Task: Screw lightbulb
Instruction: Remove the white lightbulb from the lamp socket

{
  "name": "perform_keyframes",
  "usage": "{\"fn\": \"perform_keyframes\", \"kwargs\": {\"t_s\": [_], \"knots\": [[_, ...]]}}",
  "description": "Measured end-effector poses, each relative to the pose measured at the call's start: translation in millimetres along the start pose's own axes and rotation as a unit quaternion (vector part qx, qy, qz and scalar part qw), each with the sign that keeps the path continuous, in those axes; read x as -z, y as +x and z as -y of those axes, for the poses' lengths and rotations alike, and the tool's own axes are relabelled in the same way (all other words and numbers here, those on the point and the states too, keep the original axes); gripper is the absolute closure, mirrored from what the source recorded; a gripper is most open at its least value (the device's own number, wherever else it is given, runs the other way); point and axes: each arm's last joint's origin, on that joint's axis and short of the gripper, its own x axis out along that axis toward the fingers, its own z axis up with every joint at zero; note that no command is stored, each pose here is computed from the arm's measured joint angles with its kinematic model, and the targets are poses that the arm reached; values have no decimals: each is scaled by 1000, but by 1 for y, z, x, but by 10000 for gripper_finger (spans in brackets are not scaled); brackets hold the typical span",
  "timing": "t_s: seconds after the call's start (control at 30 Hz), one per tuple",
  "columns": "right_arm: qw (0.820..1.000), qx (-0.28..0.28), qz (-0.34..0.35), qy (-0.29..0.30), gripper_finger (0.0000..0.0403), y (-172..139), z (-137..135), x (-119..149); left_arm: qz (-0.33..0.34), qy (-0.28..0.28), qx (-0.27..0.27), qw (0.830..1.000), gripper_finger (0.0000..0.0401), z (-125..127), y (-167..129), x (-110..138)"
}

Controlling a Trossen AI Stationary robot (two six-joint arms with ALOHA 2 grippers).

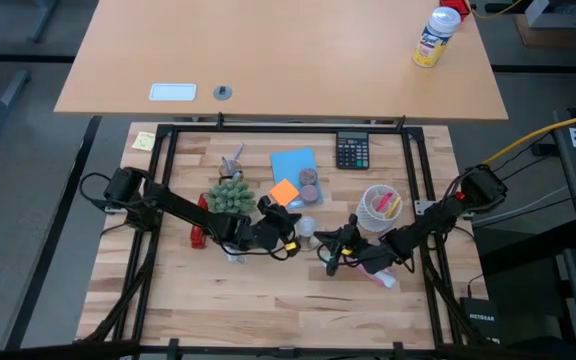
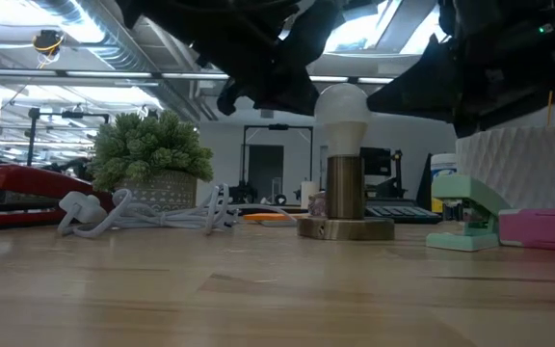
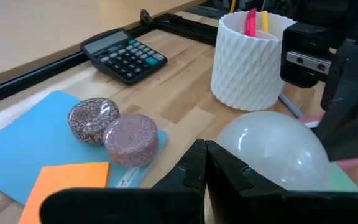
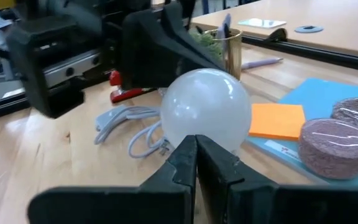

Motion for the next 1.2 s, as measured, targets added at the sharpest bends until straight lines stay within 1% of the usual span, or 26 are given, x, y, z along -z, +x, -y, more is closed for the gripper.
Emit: {"fn": "perform_keyframes", "kwargs": {"t_s": [0.23,0.3,0.37,0.4,0.47,0.67,0.87,1.03,1.13,1.2], "knots": [[999,30,13,2,386,0,2,0,-6,-12,3,1000,400,6,-7,5],[999,50,22,0,386,0,4,0,-7,-12,7,1000,400,8,-9,6],[996,79,34,-3,386,1,7,-1,-10,-17,35,999,400,14,-13,7],[997,75,36,3,386,2,6,-2,-13,-18,48,999,400,17,-15,7],[996,82,42,8,386,3,7,-4,-18,-10,52,998,400,20,-19,10],[996,80,36,8,386,7,10,-5,-9,-7,39,999,400,23,-23,12],[996,79,46,-3,386,3,9,-14,7,-2,22,1000,400,25,-28,13],[998,35,42,15,386,-1,6,-25,23,2,5,1000,400,27,-32,10],[999,-16,27,24,386,-3,3,-30,34,11,-11,999,400,26,-35,8],[998,-56,13,29,386,-4,1,-31,44,17,-30,998,400,25,-35,7]]}}
